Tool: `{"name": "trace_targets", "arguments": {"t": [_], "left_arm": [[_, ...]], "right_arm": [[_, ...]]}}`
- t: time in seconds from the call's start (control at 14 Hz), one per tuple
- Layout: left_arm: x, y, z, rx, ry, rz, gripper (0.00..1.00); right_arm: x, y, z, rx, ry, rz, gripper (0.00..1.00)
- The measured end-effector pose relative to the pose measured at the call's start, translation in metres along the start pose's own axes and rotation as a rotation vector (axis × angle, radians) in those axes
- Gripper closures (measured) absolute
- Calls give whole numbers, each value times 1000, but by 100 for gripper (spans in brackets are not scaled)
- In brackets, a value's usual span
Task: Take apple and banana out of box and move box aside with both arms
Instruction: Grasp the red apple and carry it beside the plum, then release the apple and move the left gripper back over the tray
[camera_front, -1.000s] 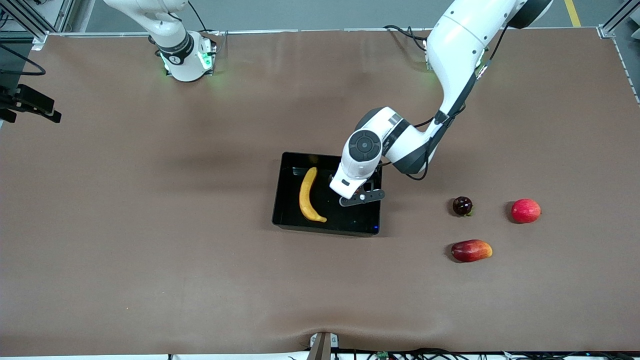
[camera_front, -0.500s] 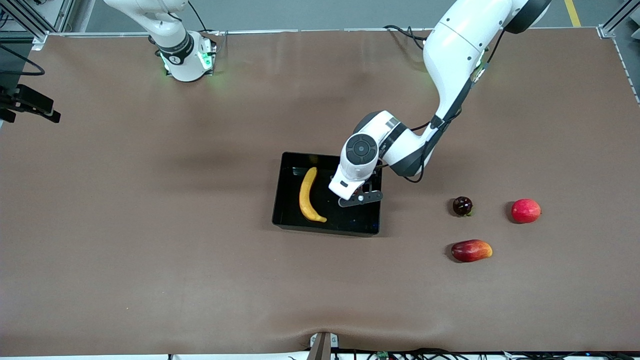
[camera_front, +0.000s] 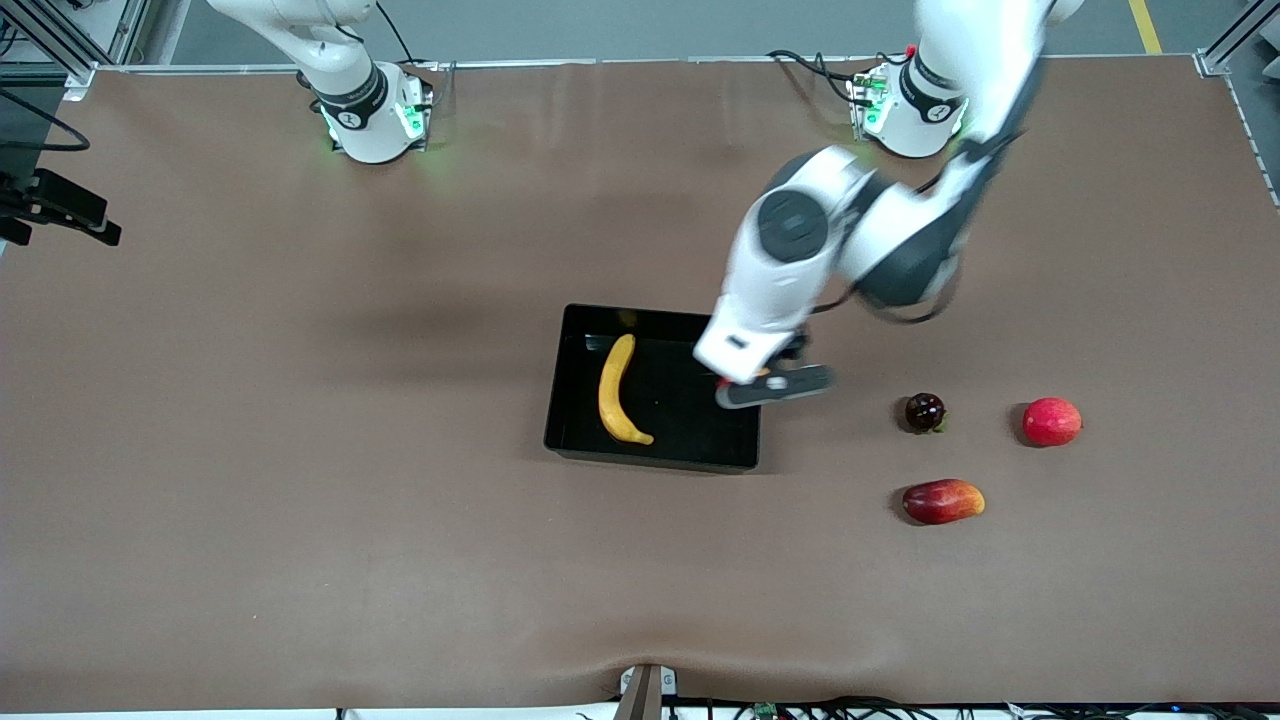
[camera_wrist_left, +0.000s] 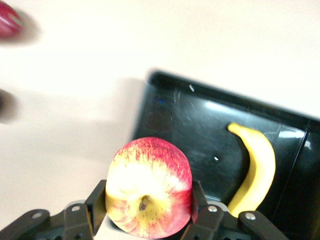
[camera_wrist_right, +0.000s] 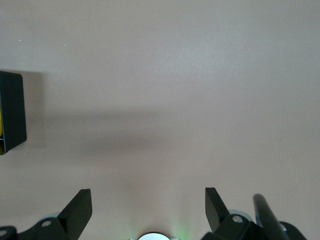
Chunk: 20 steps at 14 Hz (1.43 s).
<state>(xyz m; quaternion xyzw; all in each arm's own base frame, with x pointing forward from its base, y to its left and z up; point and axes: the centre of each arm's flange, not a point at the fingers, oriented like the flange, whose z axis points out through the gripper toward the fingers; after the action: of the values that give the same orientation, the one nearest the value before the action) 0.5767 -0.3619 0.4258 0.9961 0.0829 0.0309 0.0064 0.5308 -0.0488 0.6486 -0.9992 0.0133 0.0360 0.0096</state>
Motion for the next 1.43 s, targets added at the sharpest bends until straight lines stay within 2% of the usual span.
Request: {"name": "trace_targets", "arguments": {"t": [0.14, 0.29, 0.79, 1.07, 1.43], "left_arm": [[28, -48, -27, 9, 22, 25, 31], [57, -94, -23, 22, 16, 51, 31], [128, -257, 53, 51, -102, 163, 31], [145, -323, 120, 19, -111, 178, 31], [137, -350, 188, 52, -136, 208, 31]], "right_arm": [[0, 0, 1, 0, -1, 0, 0], [0, 0, 1, 0, -2, 1, 0], [0, 0, 1, 0, -2, 1, 0], [1, 0, 1, 0, -3, 1, 0], [1, 0, 1, 0, -3, 1, 0]]}}
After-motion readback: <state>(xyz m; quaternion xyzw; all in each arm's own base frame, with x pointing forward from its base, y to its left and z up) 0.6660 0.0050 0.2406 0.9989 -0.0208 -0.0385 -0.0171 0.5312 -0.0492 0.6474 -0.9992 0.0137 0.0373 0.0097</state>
